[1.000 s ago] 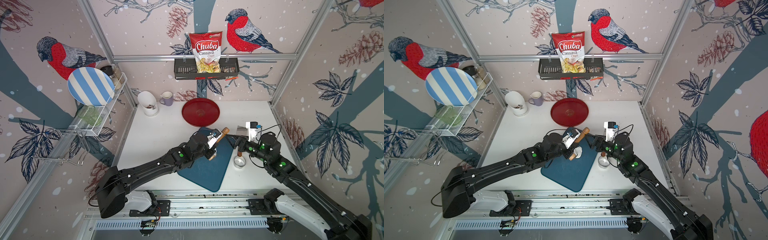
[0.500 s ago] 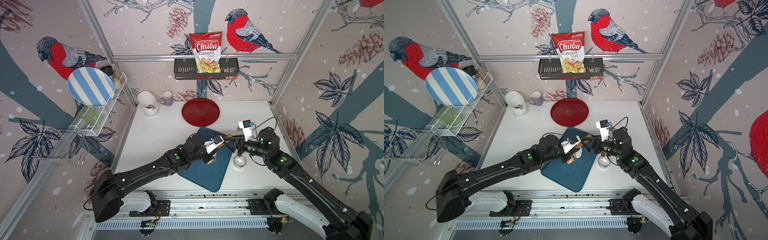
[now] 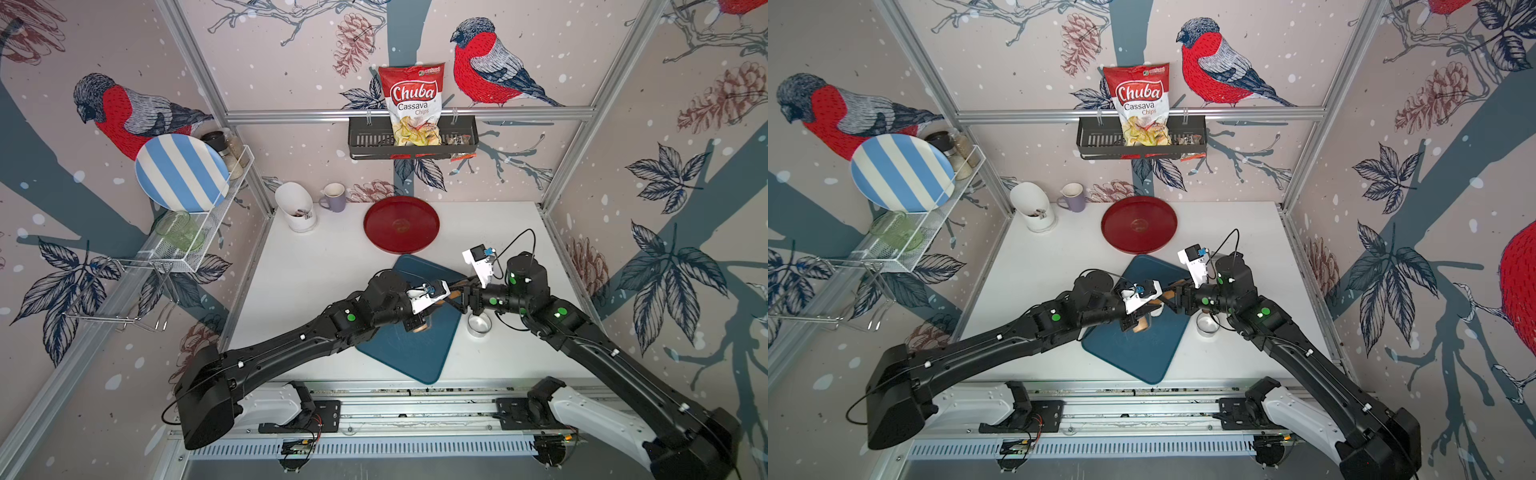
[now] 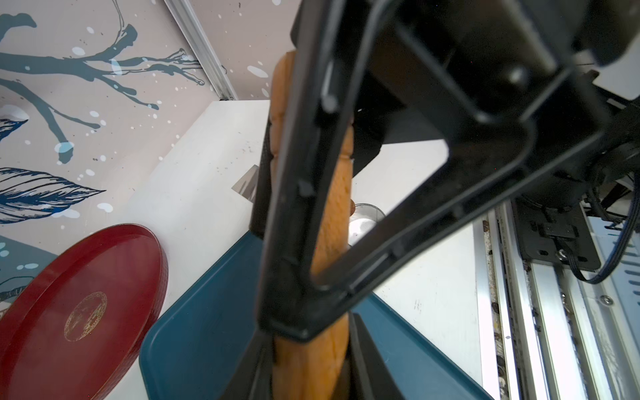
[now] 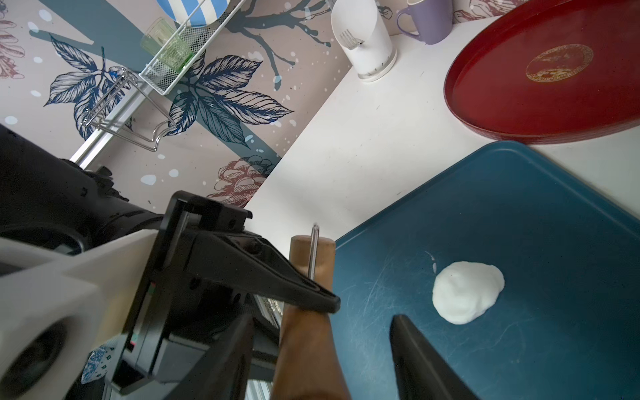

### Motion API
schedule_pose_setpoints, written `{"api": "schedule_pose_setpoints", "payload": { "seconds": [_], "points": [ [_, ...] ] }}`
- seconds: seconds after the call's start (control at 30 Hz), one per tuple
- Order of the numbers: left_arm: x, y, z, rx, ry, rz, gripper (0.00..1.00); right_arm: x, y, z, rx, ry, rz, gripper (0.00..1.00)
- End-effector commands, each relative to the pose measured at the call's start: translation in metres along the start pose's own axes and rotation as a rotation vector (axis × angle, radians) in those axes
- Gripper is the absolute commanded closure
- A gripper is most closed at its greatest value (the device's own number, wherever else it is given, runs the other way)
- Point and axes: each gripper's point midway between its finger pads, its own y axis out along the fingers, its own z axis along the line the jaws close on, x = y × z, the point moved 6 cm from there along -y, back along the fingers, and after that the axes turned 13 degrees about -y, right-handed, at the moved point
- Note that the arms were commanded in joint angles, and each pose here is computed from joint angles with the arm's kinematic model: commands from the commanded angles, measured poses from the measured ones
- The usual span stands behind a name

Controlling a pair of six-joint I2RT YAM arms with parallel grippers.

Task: Roll out the dumpling wrappers from the dough
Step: Pick up the rolling pin from the center of the board.

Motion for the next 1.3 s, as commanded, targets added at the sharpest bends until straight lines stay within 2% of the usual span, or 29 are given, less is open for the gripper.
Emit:
{"api": "schedule_pose_setpoints", "payload": {
  "seconds": [0.0,0.17,0.37,0.53,0.73,0.87,0.97,1.0,1.03,1.13,1.27],
  "points": [
    [0.007,-0.002,-0.004,-0.037,0.048,-0.044,1.0,0.003,0.0,0.005,0.039,-0.022,-0.003,0.37],
    [0.005,0.0,-0.005,-0.045,0.065,-0.042,1.0,0.004,0.001,0.007,0.062,-0.02,0.003,0.41],
    [0.007,0.0,-0.004,-0.036,0.078,-0.048,1.0,0.001,0.007,0.008,0.084,-0.01,0.028,0.54],
    [0.009,0.001,-0.004,-0.031,0.09,-0.053,1.0,-0.001,0.009,0.01,0.093,-0.008,0.036,0.59],
    [0.008,0.003,-0.002,-0.024,0.094,-0.048,1.0,-0.003,0.01,0.012,0.107,-0.002,0.035,0.82],
    [0.007,0.003,-0.002,-0.017,0.09,-0.044,1.0,-0.003,0.01,0.012,0.117,0.004,0.026,0.88],
    [0.008,0.003,-0.001,-0.012,0.076,-0.051,1.0,-0.003,0.011,0.012,0.119,0.014,0.012,0.88],
    [0.009,0.002,-0.001,-0.011,0.073,-0.053,1.0,-0.003,0.012,0.012,0.12,0.019,0.009,0.82],
    [0.008,0.003,-0.001,-0.012,0.07,-0.053,1.0,-0.002,0.012,0.011,0.117,0.022,0.003,0.68],
    [0.007,0.003,-0.001,-0.01,0.066,-0.055,1.0,0.0,0.012,0.011,0.112,0.025,-0.011,0.53],
    [0.006,0.004,-0.001,-0.011,0.062,-0.05,1.0,0.003,0.012,0.01,0.103,0.024,-0.026,0.52]
  ]
}}
